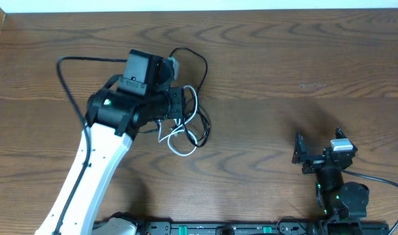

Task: Untangle cables

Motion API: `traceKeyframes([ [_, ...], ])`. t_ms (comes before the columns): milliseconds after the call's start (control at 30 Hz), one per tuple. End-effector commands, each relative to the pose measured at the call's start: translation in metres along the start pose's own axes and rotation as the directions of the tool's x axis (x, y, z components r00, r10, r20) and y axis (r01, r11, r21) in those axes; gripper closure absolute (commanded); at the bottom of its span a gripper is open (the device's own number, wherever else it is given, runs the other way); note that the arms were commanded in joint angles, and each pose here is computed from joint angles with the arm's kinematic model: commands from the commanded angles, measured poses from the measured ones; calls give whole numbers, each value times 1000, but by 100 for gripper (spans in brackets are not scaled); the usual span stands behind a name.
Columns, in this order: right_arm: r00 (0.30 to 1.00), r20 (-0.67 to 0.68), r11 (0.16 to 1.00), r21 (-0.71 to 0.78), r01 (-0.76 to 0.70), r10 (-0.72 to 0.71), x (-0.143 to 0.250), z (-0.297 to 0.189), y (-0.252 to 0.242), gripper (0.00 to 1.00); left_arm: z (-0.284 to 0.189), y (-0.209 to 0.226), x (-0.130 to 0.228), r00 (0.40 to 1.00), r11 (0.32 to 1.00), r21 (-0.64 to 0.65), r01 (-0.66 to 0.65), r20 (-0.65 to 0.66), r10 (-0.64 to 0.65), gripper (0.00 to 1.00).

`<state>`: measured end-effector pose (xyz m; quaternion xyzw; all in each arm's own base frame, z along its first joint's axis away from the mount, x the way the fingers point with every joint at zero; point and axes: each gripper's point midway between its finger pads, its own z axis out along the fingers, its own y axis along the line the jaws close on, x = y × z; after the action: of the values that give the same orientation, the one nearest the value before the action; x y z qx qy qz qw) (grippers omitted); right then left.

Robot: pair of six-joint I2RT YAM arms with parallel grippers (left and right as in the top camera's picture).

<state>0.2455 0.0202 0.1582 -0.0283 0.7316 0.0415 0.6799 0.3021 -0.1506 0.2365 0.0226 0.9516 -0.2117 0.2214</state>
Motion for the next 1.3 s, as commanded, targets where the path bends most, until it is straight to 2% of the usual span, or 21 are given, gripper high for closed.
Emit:
traceKeyframes([
  [0, 1000, 0, 1000, -2, -10, 10, 1, 0, 1, 1, -20, -15, -14, 989, 990, 71, 123, 79, -129, 92],
  [100, 1000, 0, 1000, -2, -10, 10, 1, 0, 1, 1, -29, -35, -19, 984, 975, 176, 133, 91, -151, 92],
  [233, 1000, 0, 1000, -2, -10, 10, 1, 0, 1, 1, -40, -64, -24, 989, 941, 328, 81, 90, -116, 92],
  [400, 1000, 0, 1000, -2, -10, 10, 1, 0, 1, 1, -39, -64, -25, 989, 943, 324, 81, 93, -117, 92],
  [500, 1000, 0, 1000, -2, -10, 10, 1, 0, 1, 1, -39, -64, -25, 989, 943, 324, 80, 94, -117, 83],
  [767, 1000, 0, 1000, -2, -10, 10, 1, 0, 1, 1, -39, -63, -25, 989, 943, 323, 77, 94, -113, 83],
  [800, 1000, 0, 1000, -2, -10, 10, 1, 0, 1, 1, -39, -63, -24, 989, 944, 321, 79, 91, -114, 83],
  [867, 1000, 0, 1000, -2, -10, 10, 1, 0, 1, 1, -36, -57, -21, 989, 953, 289, 95, 82, -124, 75],
  [933, 1000, 0, 1000, -2, -10, 10, 1, 0, 1, 1, -31, -46, -17, 989, 965, 235, 113, 72, -133, 65],
  [1067, 1000, 0, 1000, -2, -10, 10, 1, 0, 1, 1, -16, -23, -3, 997, 991, 116, 61, 32, -65, 49],
  [1267, 1000, 0, 1000, -2, -10, 10, 1, 0, 1, 1, 16, -2, 29, 982, 993, 26, 113, -155, -108, 48],
])
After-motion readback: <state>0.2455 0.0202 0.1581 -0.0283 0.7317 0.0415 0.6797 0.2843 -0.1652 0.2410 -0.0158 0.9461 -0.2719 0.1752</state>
